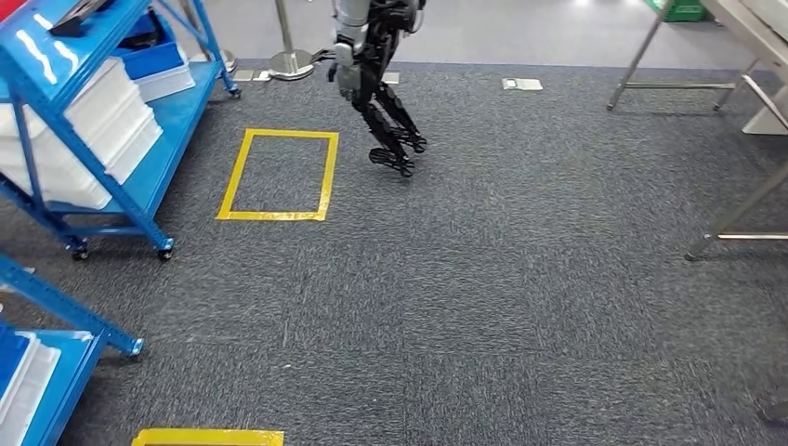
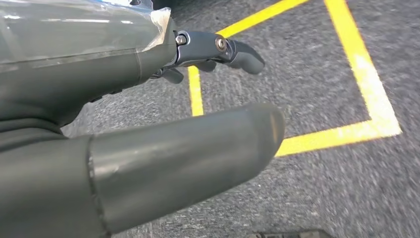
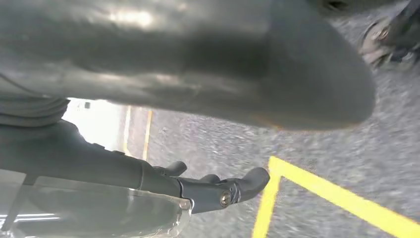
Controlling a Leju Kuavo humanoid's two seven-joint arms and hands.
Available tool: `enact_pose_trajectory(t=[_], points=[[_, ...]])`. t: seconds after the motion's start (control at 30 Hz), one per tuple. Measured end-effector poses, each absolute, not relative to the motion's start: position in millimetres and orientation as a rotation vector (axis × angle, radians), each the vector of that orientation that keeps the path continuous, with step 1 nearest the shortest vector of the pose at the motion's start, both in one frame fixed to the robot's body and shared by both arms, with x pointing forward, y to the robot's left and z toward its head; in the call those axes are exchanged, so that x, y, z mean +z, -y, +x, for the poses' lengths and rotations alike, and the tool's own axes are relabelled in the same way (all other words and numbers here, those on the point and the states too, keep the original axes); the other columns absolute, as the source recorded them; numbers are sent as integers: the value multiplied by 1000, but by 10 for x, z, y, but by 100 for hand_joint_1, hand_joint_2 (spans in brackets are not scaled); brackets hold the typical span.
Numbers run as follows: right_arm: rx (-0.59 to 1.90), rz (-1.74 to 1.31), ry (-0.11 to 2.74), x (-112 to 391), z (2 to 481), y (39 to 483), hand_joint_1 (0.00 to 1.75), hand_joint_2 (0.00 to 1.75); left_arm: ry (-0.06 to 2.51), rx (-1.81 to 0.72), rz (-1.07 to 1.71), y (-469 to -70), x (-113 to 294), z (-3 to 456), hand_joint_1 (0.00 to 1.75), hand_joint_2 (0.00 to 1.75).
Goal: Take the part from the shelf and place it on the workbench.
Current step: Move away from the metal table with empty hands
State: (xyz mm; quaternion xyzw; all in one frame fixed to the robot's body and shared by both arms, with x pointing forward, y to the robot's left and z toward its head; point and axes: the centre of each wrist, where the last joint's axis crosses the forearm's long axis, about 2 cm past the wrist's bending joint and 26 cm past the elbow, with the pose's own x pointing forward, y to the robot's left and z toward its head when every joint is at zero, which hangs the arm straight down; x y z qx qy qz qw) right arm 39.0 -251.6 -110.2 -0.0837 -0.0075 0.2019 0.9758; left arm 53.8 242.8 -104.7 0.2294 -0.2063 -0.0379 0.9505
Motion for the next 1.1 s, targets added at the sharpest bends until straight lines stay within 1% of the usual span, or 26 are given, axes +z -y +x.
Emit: enact_pose_trajectory(t=[1.1], points=[[411,-167,12,-1103,374,2512,0,0,432,-74,462,-2426,-1044,558,0,0]])
